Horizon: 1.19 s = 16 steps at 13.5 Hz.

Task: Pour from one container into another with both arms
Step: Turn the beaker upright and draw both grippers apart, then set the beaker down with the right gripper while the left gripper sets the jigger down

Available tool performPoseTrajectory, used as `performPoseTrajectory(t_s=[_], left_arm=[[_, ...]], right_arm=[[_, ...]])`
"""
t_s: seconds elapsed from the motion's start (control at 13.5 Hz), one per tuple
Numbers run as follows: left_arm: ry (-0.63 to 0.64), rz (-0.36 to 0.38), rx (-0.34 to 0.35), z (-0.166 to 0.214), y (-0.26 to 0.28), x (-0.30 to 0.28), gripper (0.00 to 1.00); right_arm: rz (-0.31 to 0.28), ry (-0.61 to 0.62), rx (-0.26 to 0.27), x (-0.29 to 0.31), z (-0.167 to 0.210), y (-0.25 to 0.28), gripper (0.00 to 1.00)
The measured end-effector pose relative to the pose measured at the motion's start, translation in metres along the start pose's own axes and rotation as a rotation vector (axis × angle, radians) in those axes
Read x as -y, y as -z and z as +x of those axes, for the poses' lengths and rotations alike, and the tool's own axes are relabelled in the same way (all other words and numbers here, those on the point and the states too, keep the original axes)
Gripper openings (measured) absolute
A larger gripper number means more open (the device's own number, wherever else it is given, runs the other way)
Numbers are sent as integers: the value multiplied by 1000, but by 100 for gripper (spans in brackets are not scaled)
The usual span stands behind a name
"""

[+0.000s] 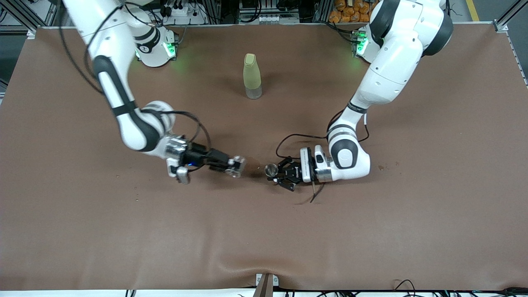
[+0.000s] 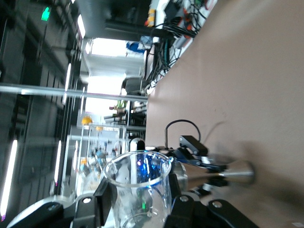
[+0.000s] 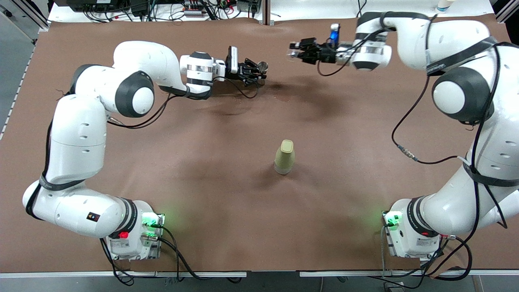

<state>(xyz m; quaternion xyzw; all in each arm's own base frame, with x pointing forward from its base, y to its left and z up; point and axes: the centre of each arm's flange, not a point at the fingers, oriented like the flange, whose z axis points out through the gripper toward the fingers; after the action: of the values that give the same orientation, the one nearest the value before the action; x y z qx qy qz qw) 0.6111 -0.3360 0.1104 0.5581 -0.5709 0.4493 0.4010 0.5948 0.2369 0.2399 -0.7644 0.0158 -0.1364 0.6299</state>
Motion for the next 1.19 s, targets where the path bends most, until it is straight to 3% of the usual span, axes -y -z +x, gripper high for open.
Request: performPoseTrajectory(t_s=[0.22, 0.52, 0.74, 1.19], left_arm=[[17, -15, -16, -1, 36, 9, 21], [49, -63, -45, 4, 88, 13, 21], [47, -112, -53, 0, 138, 11, 21], [90, -141, -42, -33, 263, -3, 21]], right_arm=[[5, 191, 100, -19, 34, 80, 50], [106, 380, 247, -42, 50, 216, 50], [109, 565, 251, -84, 38, 305, 50], [125, 1038, 248, -135, 21, 361, 50]])
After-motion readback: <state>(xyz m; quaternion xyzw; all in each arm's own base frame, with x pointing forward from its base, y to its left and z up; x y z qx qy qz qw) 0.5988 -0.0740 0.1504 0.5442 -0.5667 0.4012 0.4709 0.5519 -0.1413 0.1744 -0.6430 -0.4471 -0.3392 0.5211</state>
